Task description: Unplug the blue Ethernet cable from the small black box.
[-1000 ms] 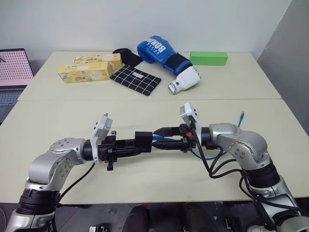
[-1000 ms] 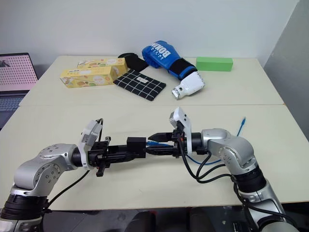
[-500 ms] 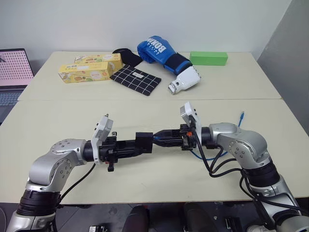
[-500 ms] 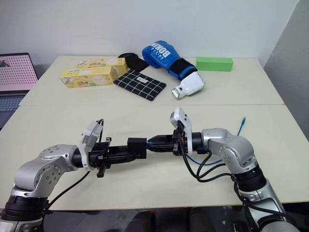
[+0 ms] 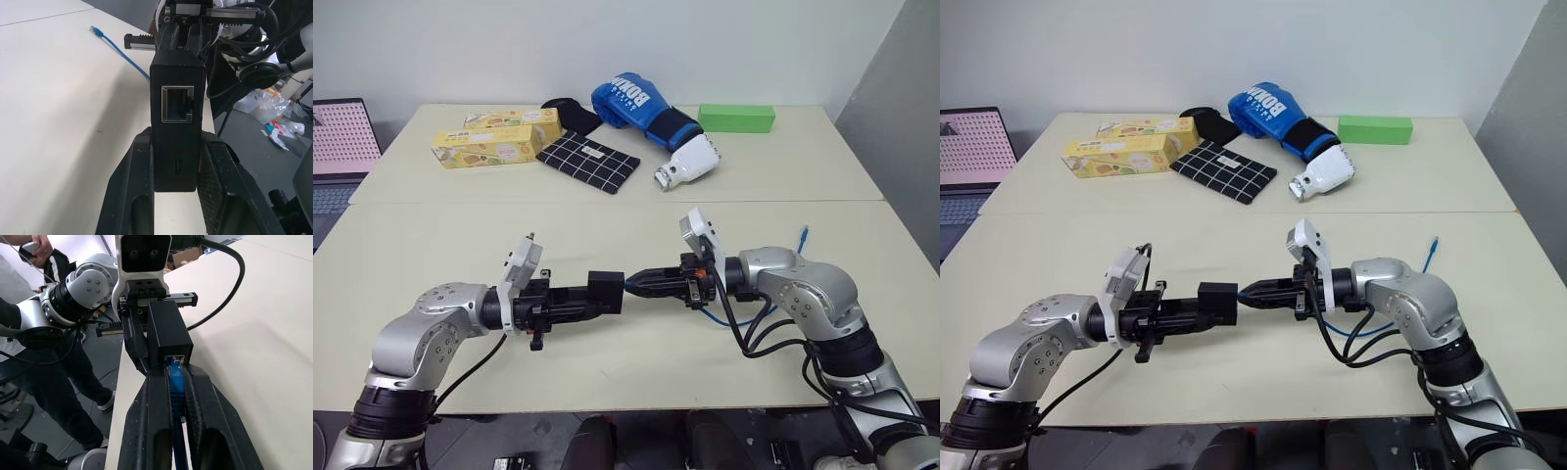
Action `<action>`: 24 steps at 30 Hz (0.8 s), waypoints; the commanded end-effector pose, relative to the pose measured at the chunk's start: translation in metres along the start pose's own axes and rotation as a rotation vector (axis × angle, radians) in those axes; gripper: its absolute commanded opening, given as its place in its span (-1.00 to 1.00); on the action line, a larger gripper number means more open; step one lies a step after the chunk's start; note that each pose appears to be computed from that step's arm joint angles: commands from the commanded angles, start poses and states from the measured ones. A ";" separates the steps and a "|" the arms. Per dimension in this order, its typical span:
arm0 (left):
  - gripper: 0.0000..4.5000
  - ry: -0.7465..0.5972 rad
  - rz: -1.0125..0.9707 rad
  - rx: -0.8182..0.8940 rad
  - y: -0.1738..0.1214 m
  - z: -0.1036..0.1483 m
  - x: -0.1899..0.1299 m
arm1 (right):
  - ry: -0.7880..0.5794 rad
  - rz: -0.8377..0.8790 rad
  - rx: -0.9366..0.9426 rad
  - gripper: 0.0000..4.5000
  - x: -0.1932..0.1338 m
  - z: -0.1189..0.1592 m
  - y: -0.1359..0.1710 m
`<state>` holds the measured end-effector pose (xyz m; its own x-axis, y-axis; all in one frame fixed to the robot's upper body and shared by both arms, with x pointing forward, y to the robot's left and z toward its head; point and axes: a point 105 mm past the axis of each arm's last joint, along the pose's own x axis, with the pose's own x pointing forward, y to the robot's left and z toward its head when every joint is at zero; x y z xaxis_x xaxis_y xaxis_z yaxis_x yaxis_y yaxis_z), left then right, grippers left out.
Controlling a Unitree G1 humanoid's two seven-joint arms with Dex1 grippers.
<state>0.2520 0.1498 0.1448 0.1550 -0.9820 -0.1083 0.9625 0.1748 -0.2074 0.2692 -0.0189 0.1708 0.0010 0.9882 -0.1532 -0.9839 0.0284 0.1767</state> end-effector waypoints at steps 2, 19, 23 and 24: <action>-0.65 -0.042 0.082 0.033 0.006 0.007 -0.012 | 0.050 -0.066 -0.003 -0.97 -0.024 -0.007 -0.012; -0.65 -0.049 0.285 0.042 0.024 0.003 -0.024 | 0.072 -0.971 -0.115 -0.59 -0.114 -0.038 -0.146; -0.65 -0.075 0.369 0.064 0.035 0.006 -0.027 | 0.060 -0.900 -0.129 -0.16 -0.111 -0.032 -0.137; -0.65 -0.087 0.422 0.082 0.042 0.008 -0.030 | 0.059 -0.886 -0.143 -0.05 -0.114 -0.028 -0.134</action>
<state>0.2794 0.1790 0.1376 0.4809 -0.8695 -0.1130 0.8563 0.4935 -0.1525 0.3981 -0.1357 0.1126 0.7652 0.5723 -0.2947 -0.6245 0.7711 -0.1242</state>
